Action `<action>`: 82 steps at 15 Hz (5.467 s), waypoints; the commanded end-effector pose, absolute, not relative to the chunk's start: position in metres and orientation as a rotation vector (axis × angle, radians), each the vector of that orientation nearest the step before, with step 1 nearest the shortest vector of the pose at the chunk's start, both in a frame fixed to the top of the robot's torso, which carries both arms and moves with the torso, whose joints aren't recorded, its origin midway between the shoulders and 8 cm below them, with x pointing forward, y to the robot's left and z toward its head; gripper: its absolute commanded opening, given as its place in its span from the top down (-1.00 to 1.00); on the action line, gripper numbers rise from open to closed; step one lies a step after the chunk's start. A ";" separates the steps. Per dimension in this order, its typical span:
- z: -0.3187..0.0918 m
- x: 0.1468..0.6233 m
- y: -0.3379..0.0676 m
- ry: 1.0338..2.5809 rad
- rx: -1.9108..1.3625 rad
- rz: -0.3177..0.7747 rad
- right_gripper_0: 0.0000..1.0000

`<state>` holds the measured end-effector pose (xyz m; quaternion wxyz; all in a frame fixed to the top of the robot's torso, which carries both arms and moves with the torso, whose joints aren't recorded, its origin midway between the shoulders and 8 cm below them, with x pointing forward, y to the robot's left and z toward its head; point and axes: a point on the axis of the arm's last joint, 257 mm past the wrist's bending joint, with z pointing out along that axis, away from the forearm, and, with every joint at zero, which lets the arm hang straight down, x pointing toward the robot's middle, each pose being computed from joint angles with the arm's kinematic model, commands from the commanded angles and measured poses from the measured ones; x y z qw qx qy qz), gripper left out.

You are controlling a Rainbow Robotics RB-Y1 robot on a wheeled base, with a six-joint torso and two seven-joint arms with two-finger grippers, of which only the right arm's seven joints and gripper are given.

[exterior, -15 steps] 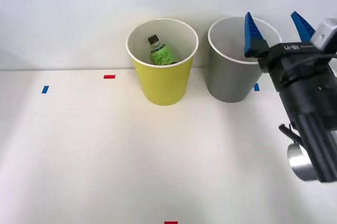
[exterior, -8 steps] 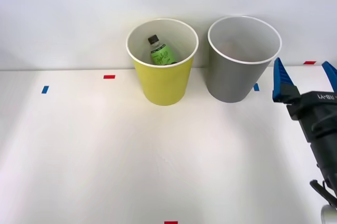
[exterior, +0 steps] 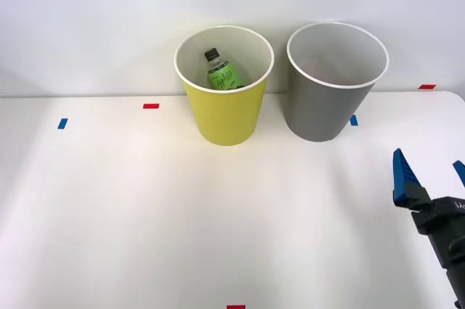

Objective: Put cans in the gray bin, plastic bottles in the light green bin

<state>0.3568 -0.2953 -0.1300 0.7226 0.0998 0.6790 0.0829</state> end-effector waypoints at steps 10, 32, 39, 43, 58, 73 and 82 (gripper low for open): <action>-0.241 0.340 -0.339 1.545 0.058 -0.029 -1.00; -0.275 0.292 -0.347 1.505 -0.010 -0.217 -1.00; -0.285 0.292 -0.324 1.531 -0.130 -0.265 -1.00; -0.289 0.285 -0.305 1.535 -0.189 -0.228 -1.00; -0.295 0.242 -0.249 1.537 0.001 0.046 -1.00; -0.295 0.231 -0.246 1.541 0.033 0.090 -1.00; -0.295 0.231 -0.246 1.541 0.033 0.090 -1.00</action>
